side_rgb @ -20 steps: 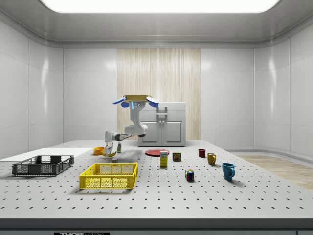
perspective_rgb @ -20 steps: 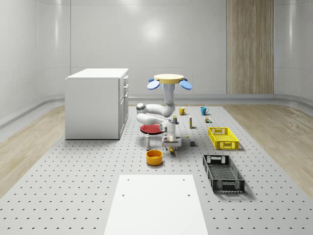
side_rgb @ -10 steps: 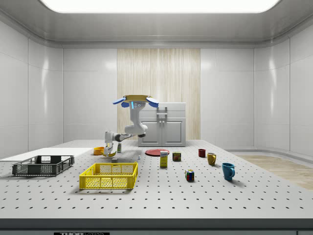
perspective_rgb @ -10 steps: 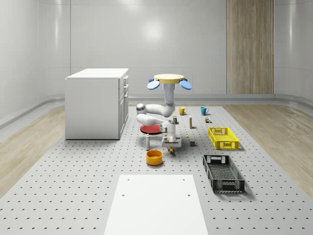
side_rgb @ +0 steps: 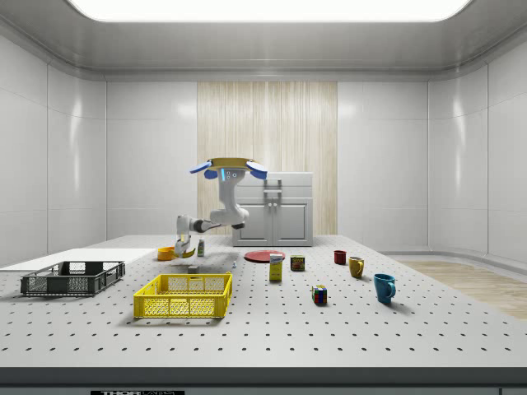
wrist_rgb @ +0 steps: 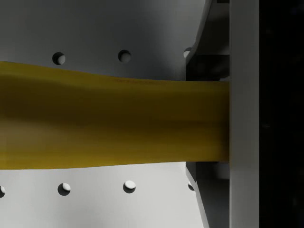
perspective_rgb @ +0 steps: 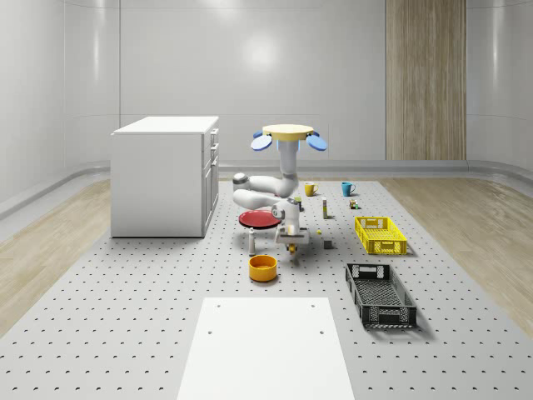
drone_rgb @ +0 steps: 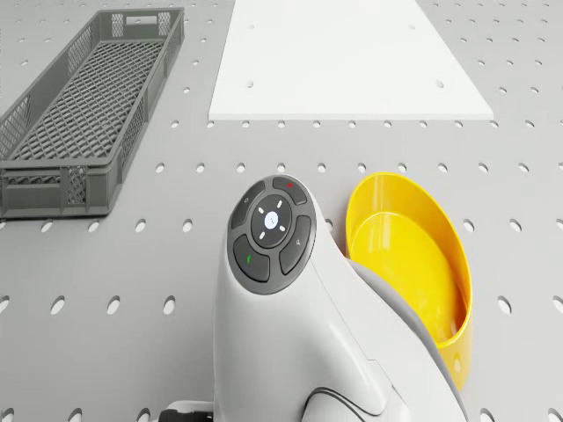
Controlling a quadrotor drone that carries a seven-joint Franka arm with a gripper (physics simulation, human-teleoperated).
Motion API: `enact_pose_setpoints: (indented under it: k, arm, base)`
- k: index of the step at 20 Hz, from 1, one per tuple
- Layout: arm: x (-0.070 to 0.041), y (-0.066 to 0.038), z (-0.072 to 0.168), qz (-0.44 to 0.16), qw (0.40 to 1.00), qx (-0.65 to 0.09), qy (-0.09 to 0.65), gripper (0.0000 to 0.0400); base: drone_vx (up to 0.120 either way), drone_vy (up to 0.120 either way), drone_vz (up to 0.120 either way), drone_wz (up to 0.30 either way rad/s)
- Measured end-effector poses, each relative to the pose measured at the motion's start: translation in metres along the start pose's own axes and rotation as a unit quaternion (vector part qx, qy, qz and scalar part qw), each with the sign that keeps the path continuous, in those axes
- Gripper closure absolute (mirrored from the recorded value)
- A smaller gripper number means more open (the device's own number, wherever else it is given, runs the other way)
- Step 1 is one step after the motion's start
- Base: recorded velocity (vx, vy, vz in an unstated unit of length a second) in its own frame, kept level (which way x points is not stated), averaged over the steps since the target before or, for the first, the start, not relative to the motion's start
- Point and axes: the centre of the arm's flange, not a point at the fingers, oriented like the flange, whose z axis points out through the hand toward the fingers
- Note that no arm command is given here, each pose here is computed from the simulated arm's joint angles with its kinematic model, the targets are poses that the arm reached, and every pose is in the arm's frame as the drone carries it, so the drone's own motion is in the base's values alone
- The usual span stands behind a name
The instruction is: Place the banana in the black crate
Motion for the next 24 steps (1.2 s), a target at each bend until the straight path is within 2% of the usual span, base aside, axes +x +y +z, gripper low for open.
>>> enact_pose_setpoints:
  k: [7, 20, 24]
  arm:
    - [0.000, 0.000, -0.013, -0.010, 1.000, 0.000, 0.000, 0.0202]
    - [0.000, 0.000, -0.016, -0.016, 1.000, 0.000, 0.001, 0.0202]
    - [0.000, 0.000, -0.016, -0.016, 1.000, 0.000, 0.001, 0.0202]
  base:
    - [0.120, 0.120, 0.120, 0.000]
    - [0.120, 0.120, 0.120, 0.000]
    - [0.120, 0.120, 0.000, 0.000]
